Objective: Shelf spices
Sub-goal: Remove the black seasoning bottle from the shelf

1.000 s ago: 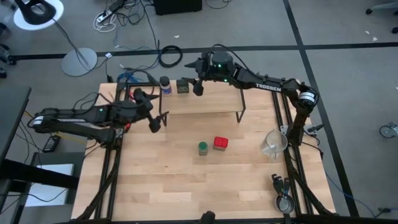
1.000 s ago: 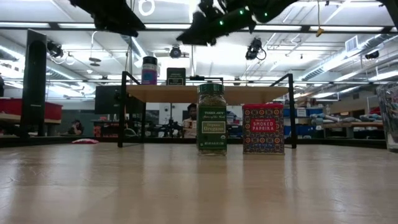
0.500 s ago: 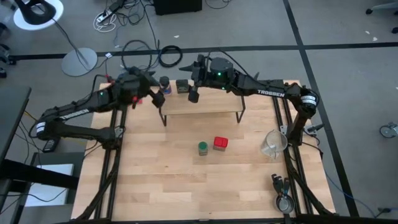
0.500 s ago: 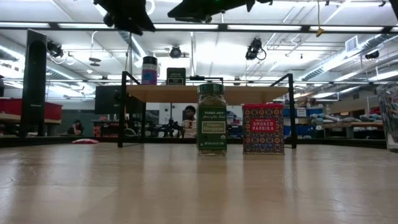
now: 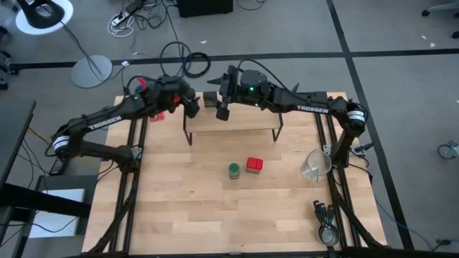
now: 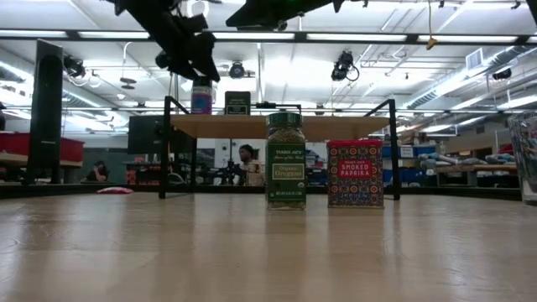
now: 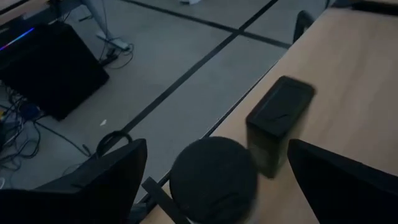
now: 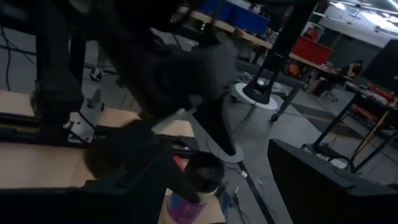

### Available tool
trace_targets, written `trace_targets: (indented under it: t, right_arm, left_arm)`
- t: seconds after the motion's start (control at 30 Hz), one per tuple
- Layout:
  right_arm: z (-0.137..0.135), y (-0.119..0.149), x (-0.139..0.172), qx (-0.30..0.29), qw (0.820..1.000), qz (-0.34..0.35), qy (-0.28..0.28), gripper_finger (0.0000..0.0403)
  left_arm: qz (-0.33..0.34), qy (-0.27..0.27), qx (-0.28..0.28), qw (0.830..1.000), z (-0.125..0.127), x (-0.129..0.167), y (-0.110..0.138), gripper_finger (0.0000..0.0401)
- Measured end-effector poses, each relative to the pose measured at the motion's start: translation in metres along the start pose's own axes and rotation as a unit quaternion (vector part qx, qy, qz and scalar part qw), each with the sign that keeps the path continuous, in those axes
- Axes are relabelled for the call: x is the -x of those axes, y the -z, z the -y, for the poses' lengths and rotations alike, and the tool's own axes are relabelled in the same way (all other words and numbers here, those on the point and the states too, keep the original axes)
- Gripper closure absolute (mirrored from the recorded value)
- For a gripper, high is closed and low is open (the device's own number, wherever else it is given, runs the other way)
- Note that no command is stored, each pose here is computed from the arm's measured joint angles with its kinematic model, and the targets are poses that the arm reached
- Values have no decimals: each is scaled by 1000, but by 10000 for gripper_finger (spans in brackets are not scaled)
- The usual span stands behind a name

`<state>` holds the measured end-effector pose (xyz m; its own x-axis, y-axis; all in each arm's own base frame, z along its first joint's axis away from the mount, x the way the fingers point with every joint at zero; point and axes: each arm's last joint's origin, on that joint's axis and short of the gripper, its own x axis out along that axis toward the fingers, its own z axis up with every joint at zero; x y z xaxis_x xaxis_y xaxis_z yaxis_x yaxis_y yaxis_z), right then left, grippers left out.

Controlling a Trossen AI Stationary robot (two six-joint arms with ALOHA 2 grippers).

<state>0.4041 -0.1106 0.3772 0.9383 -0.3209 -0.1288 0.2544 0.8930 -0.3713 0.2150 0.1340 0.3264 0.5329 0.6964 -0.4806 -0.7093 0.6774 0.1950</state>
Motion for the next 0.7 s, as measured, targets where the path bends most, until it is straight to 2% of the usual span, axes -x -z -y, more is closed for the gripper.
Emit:
trace_targets:
  t: [0.23,0.37,0.7]
  right_arm:
    - [-3,1,0,-1,1000,-15,6,137]
    - [-3,1,0,-4,1000,-15,7,138]
    - [-3,2,0,-4,1000,-16,7,144]
  left_arm:
    - [-20,-16,1,1000,0,-27,4,7]
    - [-36,-6,-1,999,1,-37,8,7]
    - [-47,0,-5,999,2,-40,10,9]
